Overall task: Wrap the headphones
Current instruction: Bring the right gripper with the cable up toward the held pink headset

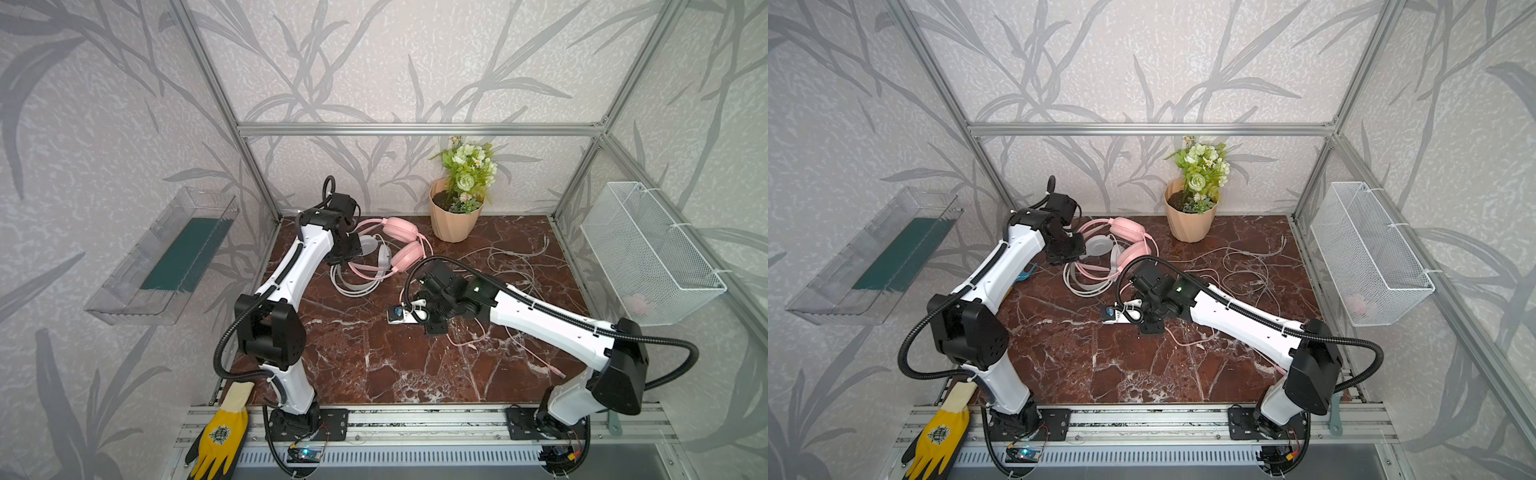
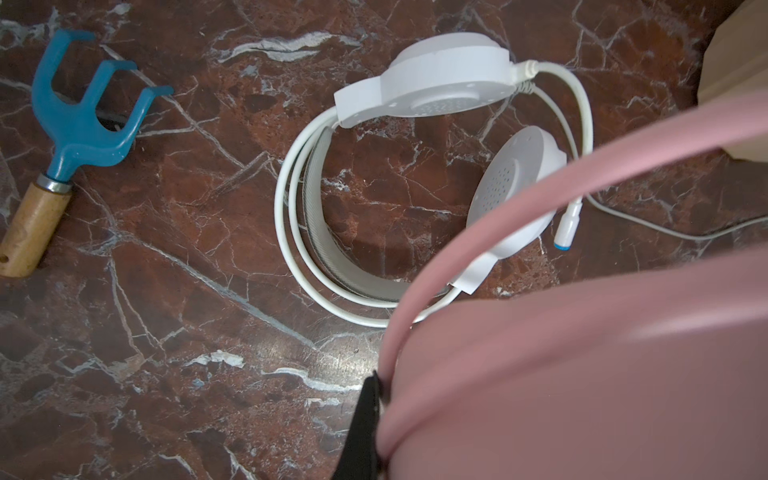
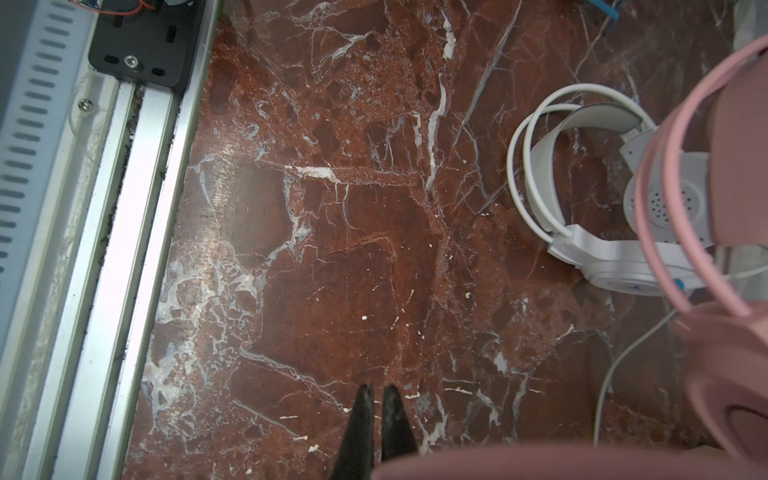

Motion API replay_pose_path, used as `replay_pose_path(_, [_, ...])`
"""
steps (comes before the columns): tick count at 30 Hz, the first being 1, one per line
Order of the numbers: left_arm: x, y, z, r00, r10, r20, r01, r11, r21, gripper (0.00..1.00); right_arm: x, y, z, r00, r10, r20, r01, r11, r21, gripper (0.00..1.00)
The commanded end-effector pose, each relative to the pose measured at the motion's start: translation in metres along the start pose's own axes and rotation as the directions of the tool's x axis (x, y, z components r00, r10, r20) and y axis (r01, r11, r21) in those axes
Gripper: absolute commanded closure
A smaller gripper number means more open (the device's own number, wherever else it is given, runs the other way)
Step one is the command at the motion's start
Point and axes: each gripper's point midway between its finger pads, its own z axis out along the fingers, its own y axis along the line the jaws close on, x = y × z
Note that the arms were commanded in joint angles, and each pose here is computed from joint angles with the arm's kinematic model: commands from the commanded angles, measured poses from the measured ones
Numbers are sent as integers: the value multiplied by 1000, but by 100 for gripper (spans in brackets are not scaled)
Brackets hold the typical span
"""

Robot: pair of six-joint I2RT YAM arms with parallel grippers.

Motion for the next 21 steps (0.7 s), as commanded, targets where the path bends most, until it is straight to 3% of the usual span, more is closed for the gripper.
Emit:
replay_pose_path(1, [-6, -6, -16, 997, 76, 18, -77, 997, 9, 100, 3, -2, -23, 986, -156, -53, 157, 987, 21, 100])
replay_pose_path(8, [5, -22, -11, 982, 187, -25, -187, 982, 8, 100, 11, -13, -44, 958, -247, -143, 257, 965, 57, 100])
replay_pose_path(16, [15, -29, -3, 961, 268, -73, -269, 963, -8, 100, 31, -27, -60, 858, -417, -300, 455, 888, 68, 100])
replay_pose_path(21, [16, -26, 0, 946, 312, -90, -317, 947, -43, 100, 28, -33, -69, 835, -452, -313, 497, 864, 79, 100])
